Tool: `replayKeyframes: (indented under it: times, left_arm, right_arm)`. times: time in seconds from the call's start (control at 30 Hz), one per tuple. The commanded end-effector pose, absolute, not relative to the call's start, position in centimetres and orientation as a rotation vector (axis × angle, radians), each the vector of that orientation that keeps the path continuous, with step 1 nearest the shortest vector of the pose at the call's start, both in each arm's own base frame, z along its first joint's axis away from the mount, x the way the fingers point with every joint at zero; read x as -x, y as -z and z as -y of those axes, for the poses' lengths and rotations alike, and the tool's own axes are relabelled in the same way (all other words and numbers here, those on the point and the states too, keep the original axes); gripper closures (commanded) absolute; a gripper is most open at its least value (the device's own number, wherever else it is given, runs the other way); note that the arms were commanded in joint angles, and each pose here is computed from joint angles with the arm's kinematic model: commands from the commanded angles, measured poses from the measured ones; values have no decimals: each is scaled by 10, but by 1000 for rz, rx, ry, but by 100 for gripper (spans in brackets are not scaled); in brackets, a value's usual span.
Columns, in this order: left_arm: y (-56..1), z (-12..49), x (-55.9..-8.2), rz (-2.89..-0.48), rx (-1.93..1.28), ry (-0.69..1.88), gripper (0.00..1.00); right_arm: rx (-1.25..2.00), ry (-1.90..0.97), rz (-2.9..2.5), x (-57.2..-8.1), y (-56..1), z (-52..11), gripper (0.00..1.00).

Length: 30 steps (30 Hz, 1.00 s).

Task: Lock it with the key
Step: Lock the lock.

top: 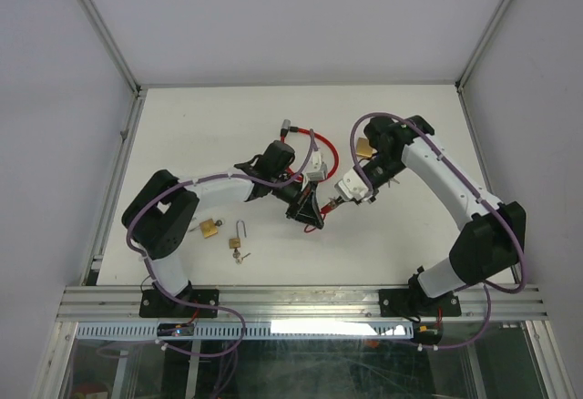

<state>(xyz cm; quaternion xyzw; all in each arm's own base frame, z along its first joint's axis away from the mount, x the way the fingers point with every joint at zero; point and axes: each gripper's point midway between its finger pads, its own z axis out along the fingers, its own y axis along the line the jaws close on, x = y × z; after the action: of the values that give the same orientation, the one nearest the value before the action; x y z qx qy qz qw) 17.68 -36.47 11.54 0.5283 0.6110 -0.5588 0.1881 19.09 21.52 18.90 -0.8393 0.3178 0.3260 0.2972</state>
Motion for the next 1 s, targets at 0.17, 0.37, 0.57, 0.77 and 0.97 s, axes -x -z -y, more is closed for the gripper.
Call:
replayKeyframes:
  times: [0.17, 0.37, 0.57, 0.77, 0.97]
  left_arm:
    - [-142, 368, -170, -1551, -1531, 1845, 100]
    - [-132, 373, -194, -1666, -1486, 1646, 100]
    - [-127, 373, -215, -1734, -1436, 1380, 100]
    - [-133, 375, -210, -1708, -1452, 1324, 100]
    - [-134, 377, -200, -1704, -1483, 1347, 100]
  right_arm:
    - [2363, -486, -292, -195, -194, -217, 100]
    - [2304, -519, -416, -192, -205, -216, 94]
    - [2029, -619, -624, -200, -239, -209, 68]
    - [1885, -730, -763, -200, -243, -203, 52]
    - [1907, -796, -742, -201, -225, -207, 44]
